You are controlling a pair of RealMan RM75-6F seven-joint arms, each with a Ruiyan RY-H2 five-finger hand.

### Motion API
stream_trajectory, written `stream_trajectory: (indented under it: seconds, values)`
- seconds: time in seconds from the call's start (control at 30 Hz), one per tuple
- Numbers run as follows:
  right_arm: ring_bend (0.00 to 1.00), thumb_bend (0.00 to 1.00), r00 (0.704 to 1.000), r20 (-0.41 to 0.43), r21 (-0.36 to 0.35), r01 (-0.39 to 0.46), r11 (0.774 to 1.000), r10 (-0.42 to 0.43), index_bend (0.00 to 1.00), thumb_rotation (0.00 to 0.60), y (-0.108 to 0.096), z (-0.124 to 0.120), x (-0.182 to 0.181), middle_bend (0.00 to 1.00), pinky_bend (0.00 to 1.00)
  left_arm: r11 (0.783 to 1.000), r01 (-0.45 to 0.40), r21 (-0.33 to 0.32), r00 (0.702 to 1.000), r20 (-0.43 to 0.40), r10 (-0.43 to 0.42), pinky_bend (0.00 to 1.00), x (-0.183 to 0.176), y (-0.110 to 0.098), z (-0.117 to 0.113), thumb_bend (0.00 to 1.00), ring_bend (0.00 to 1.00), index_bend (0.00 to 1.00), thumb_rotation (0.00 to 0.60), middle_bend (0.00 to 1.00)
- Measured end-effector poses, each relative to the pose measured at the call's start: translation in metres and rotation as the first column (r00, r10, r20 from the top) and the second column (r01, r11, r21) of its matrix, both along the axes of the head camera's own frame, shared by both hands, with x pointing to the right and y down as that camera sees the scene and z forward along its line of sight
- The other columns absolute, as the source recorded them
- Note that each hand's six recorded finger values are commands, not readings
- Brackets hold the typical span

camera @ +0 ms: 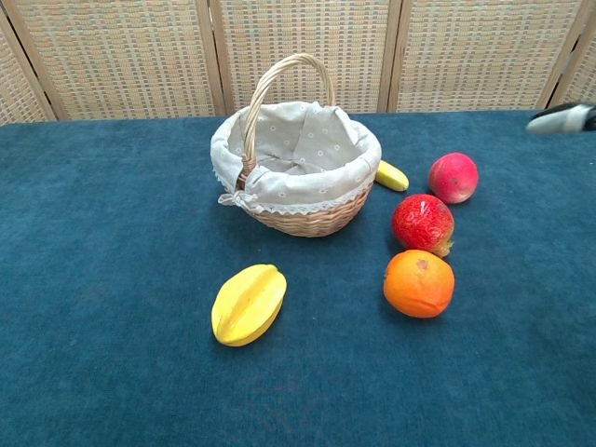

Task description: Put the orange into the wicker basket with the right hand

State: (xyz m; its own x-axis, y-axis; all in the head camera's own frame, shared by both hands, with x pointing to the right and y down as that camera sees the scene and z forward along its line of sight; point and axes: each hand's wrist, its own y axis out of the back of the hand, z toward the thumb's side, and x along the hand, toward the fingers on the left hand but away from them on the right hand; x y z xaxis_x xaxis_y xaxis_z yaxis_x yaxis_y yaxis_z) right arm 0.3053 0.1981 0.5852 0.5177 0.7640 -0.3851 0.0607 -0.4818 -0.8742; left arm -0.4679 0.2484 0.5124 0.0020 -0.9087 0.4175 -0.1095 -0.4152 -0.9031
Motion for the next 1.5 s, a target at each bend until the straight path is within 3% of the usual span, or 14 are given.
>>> stream_trajectory:
  seconds: [0.07, 0.3, 0.53, 0.63, 0.77, 0.83, 0.9, 0.97, 1.1, 1.33, 1.5]
  values:
    - [0.0, 0.0, 0.997, 0.001, -0.041, 0.074, 0.996, -0.074, 0.07, 0.6, -0.007, 0.017, -0.019, 0.0, 0.0, 1.0, 0.007, -0.009, 1.0, 0.009, -0.007, 0.0, 0.0, -0.003, 0.004, 0.0, 0.0, 0.0, 0.6, 0.0]
    - [0.0, 0.0, 0.974, -0.054, -0.13, 0.21, 0.969, -0.219, 0.08, 0.6, -0.011, 0.059, -0.057, 0.0, 0.0, 0.998, 0.039, -0.045, 0.998, 0.043, -0.037, 0.0, -0.005, -0.011, 0.019, 0.0, 0.0, 0.0, 0.6, 0.0]
    - [0.0, 0.0, 0.956, -0.085, -0.139, 0.268, 0.953, -0.281, 0.09, 0.6, -0.01, 0.086, -0.082, 0.02, 0.01, 0.997, 0.052, -0.054, 0.997, 0.062, -0.048, 0.0, -0.006, -0.016, 0.026, 0.0, 0.0, 0.0, 0.6, 0.0]
    - [0.0, 0.0, 0.949, -0.1, -0.127, 0.286, 0.95, -0.299, 0.12, 0.6, -0.012, 0.097, -0.091, 0.04, 0.06, 0.997, 0.05, -0.057, 0.997, 0.065, -0.046, 0.0, -0.005, -0.016, 0.027, 0.0, 0.0, 0.0, 0.6, 0.0]
    - [0.02, 0.0, 0.94, -0.118, -0.124, 0.305, 0.944, -0.319, 0.17, 0.6, -0.012, 0.11, -0.102, 0.11, 0.19, 0.997, 0.045, -0.059, 0.997, 0.065, -0.042, 0.0, -0.003, -0.016, 0.028, 0.0, 0.0, 0.0, 0.6, 0.0]
    - [0.09, 0.04, 0.939, -0.119, -0.118, 0.31, 0.943, -0.324, 0.23, 0.6, -0.012, 0.114, -0.106, 0.18, 0.32, 0.997, 0.044, -0.06, 0.997, 0.064, -0.041, 0.0, -0.003, -0.016, 0.028, 0.0, 0.0, 0.0, 0.6, 0.0]
    - [0.24, 0.16, 0.939, -0.115, -0.102, 0.313, 0.944, -0.324, 0.33, 0.6, -0.013, 0.116, -0.109, 0.31, 0.52, 0.997, 0.045, -0.06, 0.997, 0.064, -0.041, 0.0, -0.003, -0.016, 0.028, 0.0, 0.0, 0.0, 0.6, 0.0]
    - [0.34, 0.27, 0.944, -0.098, -0.082, 0.309, 0.948, -0.316, 0.4, 0.6, -0.015, 0.116, -0.112, 0.4, 0.62, 0.997, 0.045, -0.06, 0.997, 0.063, -0.041, 0.0, -0.003, -0.016, 0.027, 0.0, 0.0, 0.0, 0.6, 0.0]
    - [0.4, 0.39, 0.96, -0.015, -0.071, 0.279, 0.958, -0.281, 0.48, 0.6, -0.017, 0.107, -0.116, 0.49, 0.65, 0.997, 0.048, -0.061, 0.997, 0.062, -0.044, 0.0, -0.004, -0.016, 0.027, 0.0, 0.0, 0.0, 0.6, 0.0]
    - [0.41, 0.41, 0.968, 0.133, -0.022, 0.218, 0.976, -0.213, 0.48, 0.6, -0.036, 0.065, -0.117, 0.5, 0.66, 0.997, 0.05, -0.064, 0.997, 0.056, -0.047, 0.0, -0.004, -0.017, 0.027, 0.0, 0.0, 0.0, 0.6, 0.0]
    - [0.41, 0.42, 0.973, 0.186, 0.021, 0.138, 0.99, -0.14, 0.48, 0.6, -0.071, 0.034, -0.117, 0.5, 0.66, 0.996, 0.053, -0.069, 0.998, 0.049, -0.049, 0.0, -0.005, -0.018, 0.027, 0.0, 0.0, 0.0, 0.6, 0.0]
